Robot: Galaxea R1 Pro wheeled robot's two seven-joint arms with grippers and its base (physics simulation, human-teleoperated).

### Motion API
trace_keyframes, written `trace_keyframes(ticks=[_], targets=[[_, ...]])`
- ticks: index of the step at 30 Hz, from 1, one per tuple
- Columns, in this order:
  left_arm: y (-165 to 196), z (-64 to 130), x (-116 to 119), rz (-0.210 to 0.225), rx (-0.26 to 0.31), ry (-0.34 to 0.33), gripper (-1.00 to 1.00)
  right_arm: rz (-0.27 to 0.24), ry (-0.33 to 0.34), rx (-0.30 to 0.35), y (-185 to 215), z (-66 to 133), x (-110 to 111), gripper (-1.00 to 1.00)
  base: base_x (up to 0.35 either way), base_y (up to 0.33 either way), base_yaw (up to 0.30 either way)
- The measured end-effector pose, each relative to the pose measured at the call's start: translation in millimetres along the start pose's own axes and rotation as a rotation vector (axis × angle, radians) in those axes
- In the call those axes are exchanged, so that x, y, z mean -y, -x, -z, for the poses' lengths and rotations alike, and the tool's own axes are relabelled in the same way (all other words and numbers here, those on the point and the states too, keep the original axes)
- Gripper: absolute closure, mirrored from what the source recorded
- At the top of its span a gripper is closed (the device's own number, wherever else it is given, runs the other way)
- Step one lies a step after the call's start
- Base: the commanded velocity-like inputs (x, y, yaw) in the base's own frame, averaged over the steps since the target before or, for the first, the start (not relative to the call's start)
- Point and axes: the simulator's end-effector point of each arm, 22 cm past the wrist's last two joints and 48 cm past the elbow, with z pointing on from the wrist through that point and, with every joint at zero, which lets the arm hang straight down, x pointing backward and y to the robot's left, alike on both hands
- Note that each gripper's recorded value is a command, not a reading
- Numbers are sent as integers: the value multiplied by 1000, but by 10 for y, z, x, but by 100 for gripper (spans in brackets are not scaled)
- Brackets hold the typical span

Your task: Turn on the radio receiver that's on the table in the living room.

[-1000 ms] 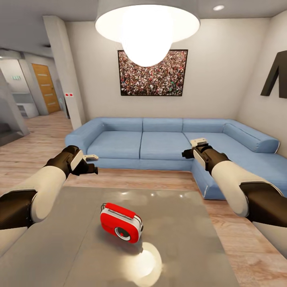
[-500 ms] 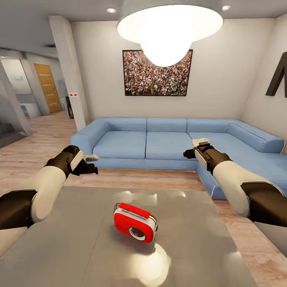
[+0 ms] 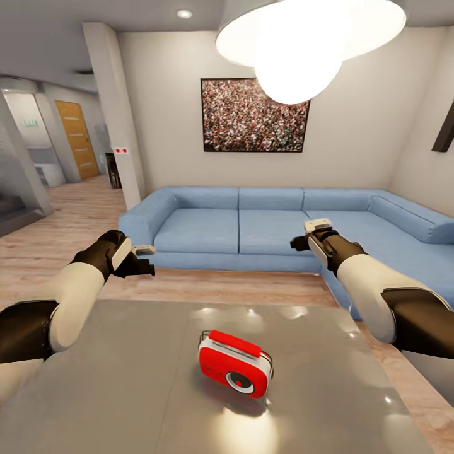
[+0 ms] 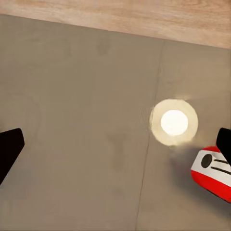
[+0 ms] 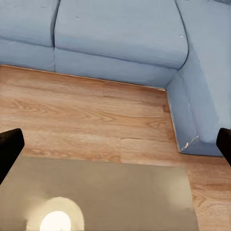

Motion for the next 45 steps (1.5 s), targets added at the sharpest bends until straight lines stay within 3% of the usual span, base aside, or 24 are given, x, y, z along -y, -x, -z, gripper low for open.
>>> trace_keyframes(ticks=[45], targets=[[0, -1, 10, -1, 1, -1, -100, 2, -9, -2, -6, -1, 29, -100, 21, 21, 0]])
